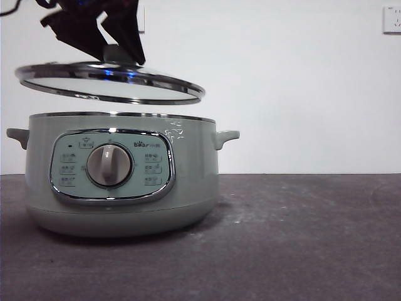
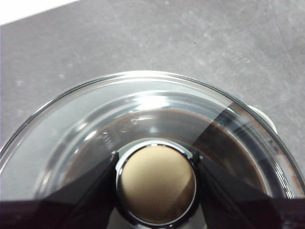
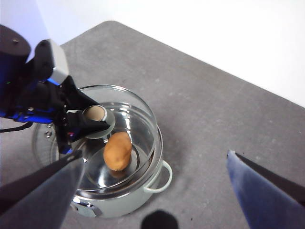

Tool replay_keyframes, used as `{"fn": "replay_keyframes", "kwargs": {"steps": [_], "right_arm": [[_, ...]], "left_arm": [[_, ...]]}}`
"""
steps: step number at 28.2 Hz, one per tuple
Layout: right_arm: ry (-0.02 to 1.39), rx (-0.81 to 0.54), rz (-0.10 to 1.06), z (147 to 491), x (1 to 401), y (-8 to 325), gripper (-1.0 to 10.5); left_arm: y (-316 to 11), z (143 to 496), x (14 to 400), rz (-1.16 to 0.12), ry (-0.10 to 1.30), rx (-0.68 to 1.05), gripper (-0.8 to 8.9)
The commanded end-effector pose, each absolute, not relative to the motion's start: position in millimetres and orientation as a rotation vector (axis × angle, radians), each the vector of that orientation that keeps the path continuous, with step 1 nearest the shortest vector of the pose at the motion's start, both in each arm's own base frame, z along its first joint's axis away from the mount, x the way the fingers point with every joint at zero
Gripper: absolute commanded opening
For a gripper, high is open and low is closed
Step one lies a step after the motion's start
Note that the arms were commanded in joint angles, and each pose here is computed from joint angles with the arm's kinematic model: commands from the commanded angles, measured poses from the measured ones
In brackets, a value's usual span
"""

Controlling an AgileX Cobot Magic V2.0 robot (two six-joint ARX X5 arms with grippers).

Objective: Pick up the potato,open the lid,put the potato in the pot,close the lid

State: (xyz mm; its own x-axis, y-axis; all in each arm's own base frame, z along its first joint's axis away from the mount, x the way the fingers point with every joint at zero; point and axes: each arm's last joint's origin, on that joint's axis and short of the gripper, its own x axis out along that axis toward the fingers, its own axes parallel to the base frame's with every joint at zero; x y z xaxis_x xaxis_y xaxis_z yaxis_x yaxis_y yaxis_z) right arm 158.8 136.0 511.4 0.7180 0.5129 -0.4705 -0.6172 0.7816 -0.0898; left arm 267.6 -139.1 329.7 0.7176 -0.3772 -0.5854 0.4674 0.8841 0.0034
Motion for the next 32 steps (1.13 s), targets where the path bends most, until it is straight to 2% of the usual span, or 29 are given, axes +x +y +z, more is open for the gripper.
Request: {"fn": "replay_keyframes", "kwargs": {"steps": [1, 10, 19, 32], "right_arm": [[0.454, -0.24, 0.627, 511, 158, 135, 5.0], [0.462, -0.257, 0.577, 510, 158, 133, 5.0], [0.469, -0.26, 0.578, 509, 158, 133, 5.0], [0.503, -0.267, 0.575, 507, 157, 132, 5.0]], "left_arm": [[-143, 335, 271, -0.479, 0.562, 0.132, -0.08], [-147, 324, 277, -0.477, 0.611, 0.142, -0.08], [-152, 317, 279, -0.487, 0.635, 0.148, -0.08], [-154, 301, 282, -0.49, 0.75, 0.155, -0.08]]}}
